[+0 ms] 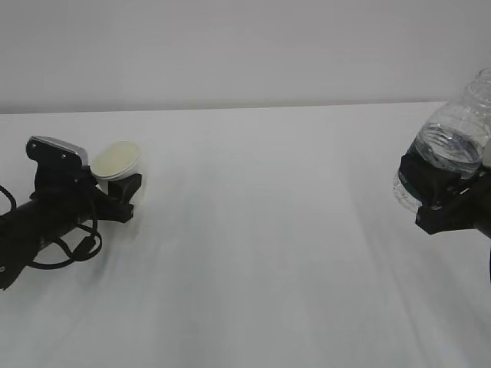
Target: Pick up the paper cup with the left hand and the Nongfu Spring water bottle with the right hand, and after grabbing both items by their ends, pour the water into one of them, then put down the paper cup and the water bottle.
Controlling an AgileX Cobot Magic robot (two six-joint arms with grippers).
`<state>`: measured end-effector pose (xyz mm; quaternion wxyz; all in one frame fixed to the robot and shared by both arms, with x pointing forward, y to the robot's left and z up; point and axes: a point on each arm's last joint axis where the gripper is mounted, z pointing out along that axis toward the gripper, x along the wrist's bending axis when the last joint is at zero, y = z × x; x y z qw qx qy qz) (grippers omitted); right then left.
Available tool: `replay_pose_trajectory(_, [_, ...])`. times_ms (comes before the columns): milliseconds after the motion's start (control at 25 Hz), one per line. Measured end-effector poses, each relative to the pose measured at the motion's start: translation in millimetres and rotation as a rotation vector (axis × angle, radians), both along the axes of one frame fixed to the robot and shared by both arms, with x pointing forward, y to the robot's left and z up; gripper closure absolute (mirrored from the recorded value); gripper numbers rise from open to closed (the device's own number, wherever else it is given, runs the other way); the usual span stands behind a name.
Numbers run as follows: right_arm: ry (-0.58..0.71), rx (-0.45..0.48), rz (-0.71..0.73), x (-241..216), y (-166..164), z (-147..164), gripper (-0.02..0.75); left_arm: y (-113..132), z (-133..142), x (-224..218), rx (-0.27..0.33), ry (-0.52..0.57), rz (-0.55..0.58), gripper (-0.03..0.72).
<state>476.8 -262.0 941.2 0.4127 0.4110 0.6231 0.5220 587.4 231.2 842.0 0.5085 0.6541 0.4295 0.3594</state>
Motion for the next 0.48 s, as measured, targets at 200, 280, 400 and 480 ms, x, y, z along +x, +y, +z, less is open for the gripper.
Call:
replay_pose_trajectory(200, [0.0,0.0,0.0,0.0,0.0,0.0,0.321,-8.6,0.1,-3.3,0.02,-0.008,-0.11,0.225])
replay_pose_trajectory(280, [0.0,0.0,0.0,0.0,0.0,0.0,0.321,-11.4,-0.2,-4.9,0.026,-0.008,-0.148,0.225])
replay_pose_trajectory(400, [0.0,0.0,0.0,0.0,0.0,0.0,0.321,-15.0,-0.3,-7.0,0.016,-0.002,-0.192,0.225])
replay_pose_trajectory(480, [0.0,0.0,0.0,0.0,0.0,0.0,0.321,-17.1,-0.6,-8.4,0.004,0.007,-0.217,0.225])
